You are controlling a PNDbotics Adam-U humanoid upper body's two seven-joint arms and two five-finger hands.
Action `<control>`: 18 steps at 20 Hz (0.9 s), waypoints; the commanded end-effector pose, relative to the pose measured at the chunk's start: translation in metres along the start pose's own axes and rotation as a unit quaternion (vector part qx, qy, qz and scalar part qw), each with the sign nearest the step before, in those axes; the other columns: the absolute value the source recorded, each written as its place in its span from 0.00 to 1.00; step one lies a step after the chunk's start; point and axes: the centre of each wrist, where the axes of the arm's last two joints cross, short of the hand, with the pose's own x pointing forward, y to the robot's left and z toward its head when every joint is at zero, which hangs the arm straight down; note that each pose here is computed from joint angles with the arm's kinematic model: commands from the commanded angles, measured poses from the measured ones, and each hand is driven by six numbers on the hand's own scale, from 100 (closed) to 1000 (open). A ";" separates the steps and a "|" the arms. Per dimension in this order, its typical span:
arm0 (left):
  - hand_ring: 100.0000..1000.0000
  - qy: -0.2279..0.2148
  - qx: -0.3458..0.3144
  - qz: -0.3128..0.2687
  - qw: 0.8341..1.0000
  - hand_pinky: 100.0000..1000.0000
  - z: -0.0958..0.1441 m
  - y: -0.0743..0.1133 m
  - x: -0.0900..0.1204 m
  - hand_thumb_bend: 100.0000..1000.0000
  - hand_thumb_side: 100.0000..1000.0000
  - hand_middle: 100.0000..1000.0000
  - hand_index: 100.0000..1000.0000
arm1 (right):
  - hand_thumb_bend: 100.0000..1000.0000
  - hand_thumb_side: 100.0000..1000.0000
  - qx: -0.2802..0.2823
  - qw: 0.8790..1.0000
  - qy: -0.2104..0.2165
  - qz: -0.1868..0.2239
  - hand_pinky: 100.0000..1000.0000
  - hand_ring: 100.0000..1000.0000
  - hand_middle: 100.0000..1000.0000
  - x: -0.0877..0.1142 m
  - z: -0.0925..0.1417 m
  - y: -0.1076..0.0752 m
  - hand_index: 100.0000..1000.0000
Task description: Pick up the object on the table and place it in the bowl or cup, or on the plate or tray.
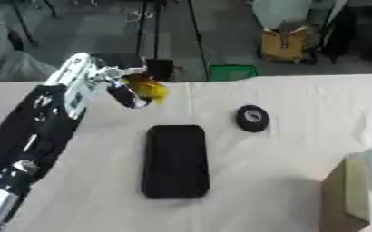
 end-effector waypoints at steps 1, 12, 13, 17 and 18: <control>0.38 -0.058 -0.003 -0.038 0.998 0.58 0.000 0.010 0.022 0.00 0.13 0.34 0.52 | 0.57 0.44 0.004 1.000 -0.020 0.007 0.53 0.51 0.74 0.009 -0.006 -0.006 0.84; 0.48 -0.093 -0.079 -0.052 0.991 0.63 0.006 -0.010 0.025 0.00 0.16 0.43 0.60 | 0.57 0.44 0.004 1.000 -0.021 0.007 0.53 0.51 0.75 0.009 -0.007 -0.006 0.84; 0.49 -0.091 -0.080 -0.057 0.991 0.63 0.006 -0.010 0.026 0.00 0.17 0.45 0.62 | 0.57 0.44 0.004 1.000 -0.021 0.007 0.53 0.51 0.75 0.009 -0.007 -0.006 0.84; 0.61 -0.089 -0.084 -0.083 0.989 0.70 0.004 -0.011 0.029 0.12 0.26 0.63 0.73 | 0.57 0.44 0.004 1.000 -0.021 0.007 0.53 0.51 0.75 0.009 -0.007 -0.006 0.84; 0.64 -0.090 -0.084 -0.089 0.988 0.71 0.004 -0.012 0.029 0.15 0.31 0.67 0.75 | 0.57 0.44 0.004 1.000 -0.021 0.007 0.53 0.51 0.75 0.009 -0.007 -0.006 0.84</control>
